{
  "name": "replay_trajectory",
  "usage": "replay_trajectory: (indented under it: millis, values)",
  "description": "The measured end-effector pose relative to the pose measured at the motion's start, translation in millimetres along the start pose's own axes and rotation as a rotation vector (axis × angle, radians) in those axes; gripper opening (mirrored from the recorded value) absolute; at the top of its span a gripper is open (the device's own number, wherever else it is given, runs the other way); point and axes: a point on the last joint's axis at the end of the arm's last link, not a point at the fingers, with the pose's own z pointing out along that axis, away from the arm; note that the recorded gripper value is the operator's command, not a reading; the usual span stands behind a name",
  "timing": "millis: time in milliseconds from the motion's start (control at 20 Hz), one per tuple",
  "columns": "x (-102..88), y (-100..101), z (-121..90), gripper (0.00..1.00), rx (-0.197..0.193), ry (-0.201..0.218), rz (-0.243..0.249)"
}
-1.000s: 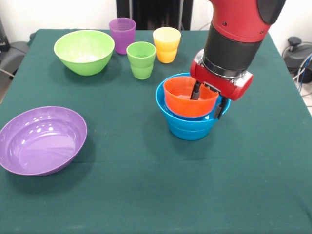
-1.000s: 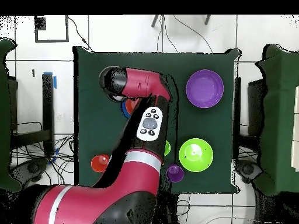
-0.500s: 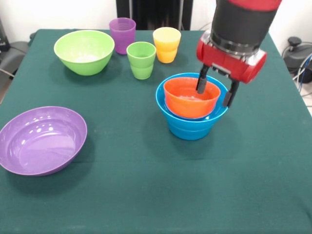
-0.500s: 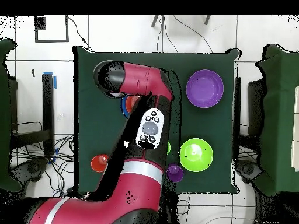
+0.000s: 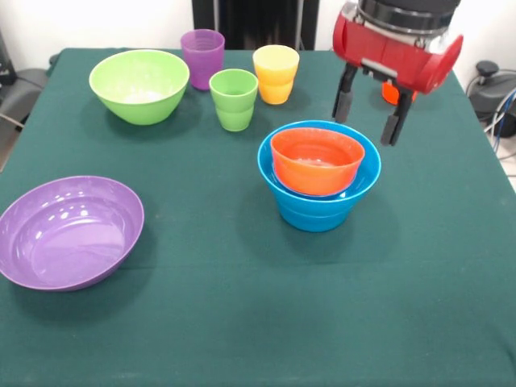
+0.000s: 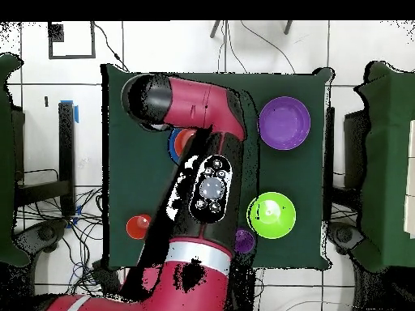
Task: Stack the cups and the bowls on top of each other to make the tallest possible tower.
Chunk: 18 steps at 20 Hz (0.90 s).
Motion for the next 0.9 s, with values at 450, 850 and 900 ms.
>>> replay_trajectory:
  millis: [450,850,900]
  values:
    - [-11.9,-19.6,-21.7,1.00,0.026,0.057,0.031]
    - [-54.5,-57.2,-35.9,1.00,0.077,0.083,0.064]
    - [-62.0,-62.2,-37.7,1.00,0.079,0.081,0.069]
